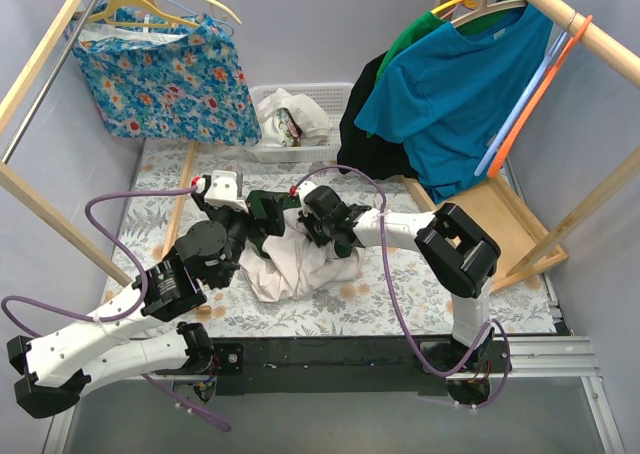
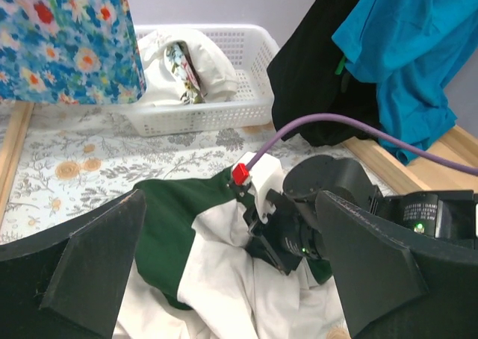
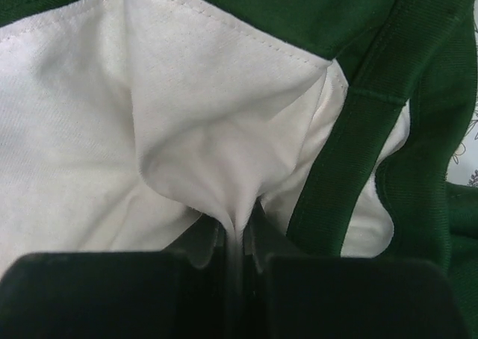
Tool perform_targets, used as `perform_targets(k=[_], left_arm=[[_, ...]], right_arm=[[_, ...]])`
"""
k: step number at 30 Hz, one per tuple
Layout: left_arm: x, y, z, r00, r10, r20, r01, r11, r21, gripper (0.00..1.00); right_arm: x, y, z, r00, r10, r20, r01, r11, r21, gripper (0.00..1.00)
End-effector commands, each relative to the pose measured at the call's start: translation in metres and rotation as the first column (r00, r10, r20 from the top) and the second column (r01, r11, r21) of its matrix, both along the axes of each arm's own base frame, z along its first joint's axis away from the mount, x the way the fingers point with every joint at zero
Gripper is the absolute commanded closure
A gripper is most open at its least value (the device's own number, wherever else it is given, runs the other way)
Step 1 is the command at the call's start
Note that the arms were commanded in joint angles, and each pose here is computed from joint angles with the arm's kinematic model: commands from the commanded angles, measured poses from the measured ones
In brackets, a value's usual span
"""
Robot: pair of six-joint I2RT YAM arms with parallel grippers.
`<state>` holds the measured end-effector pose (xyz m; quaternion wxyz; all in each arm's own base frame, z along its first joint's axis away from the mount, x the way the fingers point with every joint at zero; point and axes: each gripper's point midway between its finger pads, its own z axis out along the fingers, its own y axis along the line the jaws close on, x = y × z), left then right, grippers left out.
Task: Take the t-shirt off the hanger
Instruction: Pick up the T-shirt from the center of the board, then place the T-shirt in the bin.
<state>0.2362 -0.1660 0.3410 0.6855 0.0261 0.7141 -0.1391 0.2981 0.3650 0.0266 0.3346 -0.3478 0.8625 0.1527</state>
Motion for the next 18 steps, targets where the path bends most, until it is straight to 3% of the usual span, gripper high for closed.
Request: perform_targets(k=[1,9,18], left_arm=[[-0.006,0.011,-0.006,0.999,0.018,-0.035,-0.019,0.999,-0.026,0.02],[-0.013,0.024,-0.031,0.997,0.034,-0.076,-0.035,0.999,-0.009,0.02],[-0.016,0.02,-0.064,0.992,0.016,-0.128,-0.013,0.999,0.03,0.02]], right_arm=[[-0.021,-0.036,-0.048,0.991,-0.032,-0.133,0.005,0.981,-0.196,0.99],[0.031,-0.009,0.058,0.998,-0.054,0.044,0.055,0.998,-0.019,0.99],[0.098,0.01,0.24,0.923,-0.135,0.359,0.039,0.964,0.262,0.99]])
